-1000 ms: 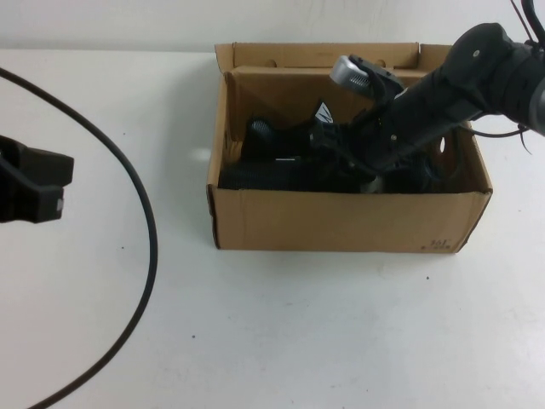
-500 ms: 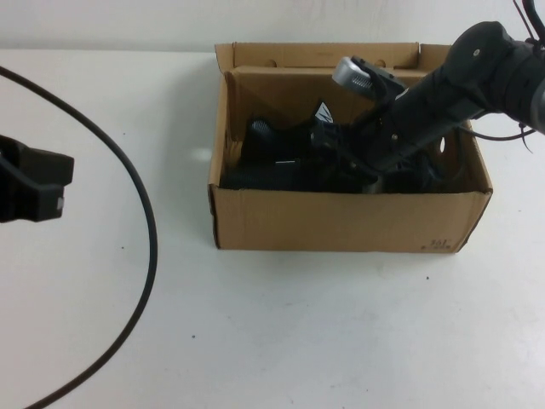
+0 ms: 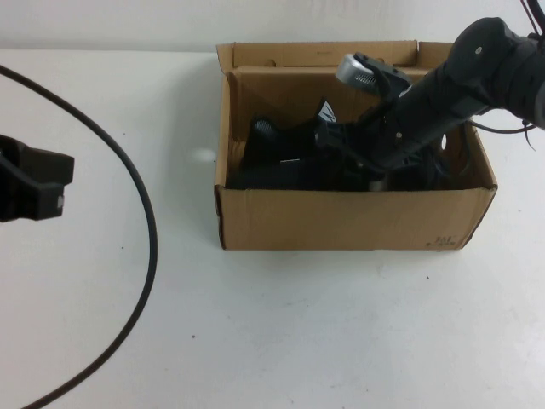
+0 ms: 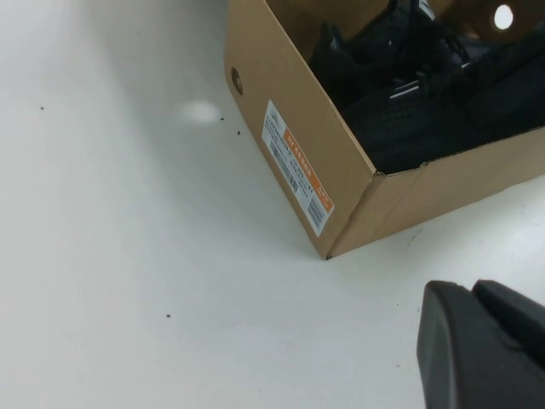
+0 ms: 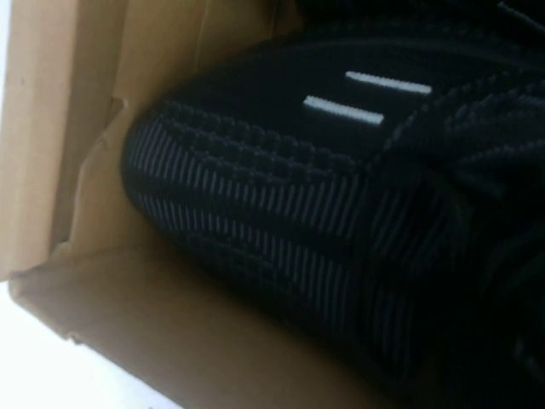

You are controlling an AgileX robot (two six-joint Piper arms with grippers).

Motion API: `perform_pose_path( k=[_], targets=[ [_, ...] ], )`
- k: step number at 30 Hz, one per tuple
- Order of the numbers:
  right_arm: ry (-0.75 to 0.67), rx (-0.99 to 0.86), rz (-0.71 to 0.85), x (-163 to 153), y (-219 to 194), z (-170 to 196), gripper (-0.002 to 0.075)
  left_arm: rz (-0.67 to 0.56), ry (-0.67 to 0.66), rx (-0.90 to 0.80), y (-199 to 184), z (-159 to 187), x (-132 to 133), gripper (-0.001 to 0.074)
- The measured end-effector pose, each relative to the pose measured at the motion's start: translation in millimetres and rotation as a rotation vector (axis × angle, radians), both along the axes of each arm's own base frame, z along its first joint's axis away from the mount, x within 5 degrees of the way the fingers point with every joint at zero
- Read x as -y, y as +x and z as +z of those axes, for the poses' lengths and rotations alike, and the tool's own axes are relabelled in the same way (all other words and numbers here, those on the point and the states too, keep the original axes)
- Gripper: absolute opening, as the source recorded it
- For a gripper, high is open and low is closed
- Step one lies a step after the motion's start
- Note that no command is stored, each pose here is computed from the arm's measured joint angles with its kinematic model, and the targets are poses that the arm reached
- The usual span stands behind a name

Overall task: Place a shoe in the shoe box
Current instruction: Place the shoe in the shoe box

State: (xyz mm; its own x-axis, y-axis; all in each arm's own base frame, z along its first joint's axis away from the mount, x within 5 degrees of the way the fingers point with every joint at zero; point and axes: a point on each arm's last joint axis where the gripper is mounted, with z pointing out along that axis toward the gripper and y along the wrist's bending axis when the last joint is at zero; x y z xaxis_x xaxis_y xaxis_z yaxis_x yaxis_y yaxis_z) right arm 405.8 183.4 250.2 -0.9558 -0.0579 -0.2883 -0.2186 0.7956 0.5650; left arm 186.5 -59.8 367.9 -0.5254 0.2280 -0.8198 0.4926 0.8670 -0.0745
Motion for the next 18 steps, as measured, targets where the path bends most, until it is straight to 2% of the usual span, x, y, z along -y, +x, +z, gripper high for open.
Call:
perform_pose_path(
  k=[2,6,9,12,18],
  targets=[
    [-0.009,0.003,0.002,1,0,0,0.0085,0.001,-0.003,-0.001,0,0,0,-0.0001],
    [-0.054,0.030,0.022,4,0,4,0.0294,0.002,-0.004,-0.002,0,0,0,-0.0001],
    [-0.101,0.073,0.044,8,-1,17,0.0400,0.001,-0.006,-0.005,0,0,0,-0.0001],
    [-0.138,0.132,0.063,12,-4,38,0.0434,0.001,-0.006,-0.005,0,0,0,-0.0001],
    [-0.164,0.266,0.066,21,-16,87,0.0445,0.000,-0.006,-0.010,-1,0,0,-0.0001]
  ],
)
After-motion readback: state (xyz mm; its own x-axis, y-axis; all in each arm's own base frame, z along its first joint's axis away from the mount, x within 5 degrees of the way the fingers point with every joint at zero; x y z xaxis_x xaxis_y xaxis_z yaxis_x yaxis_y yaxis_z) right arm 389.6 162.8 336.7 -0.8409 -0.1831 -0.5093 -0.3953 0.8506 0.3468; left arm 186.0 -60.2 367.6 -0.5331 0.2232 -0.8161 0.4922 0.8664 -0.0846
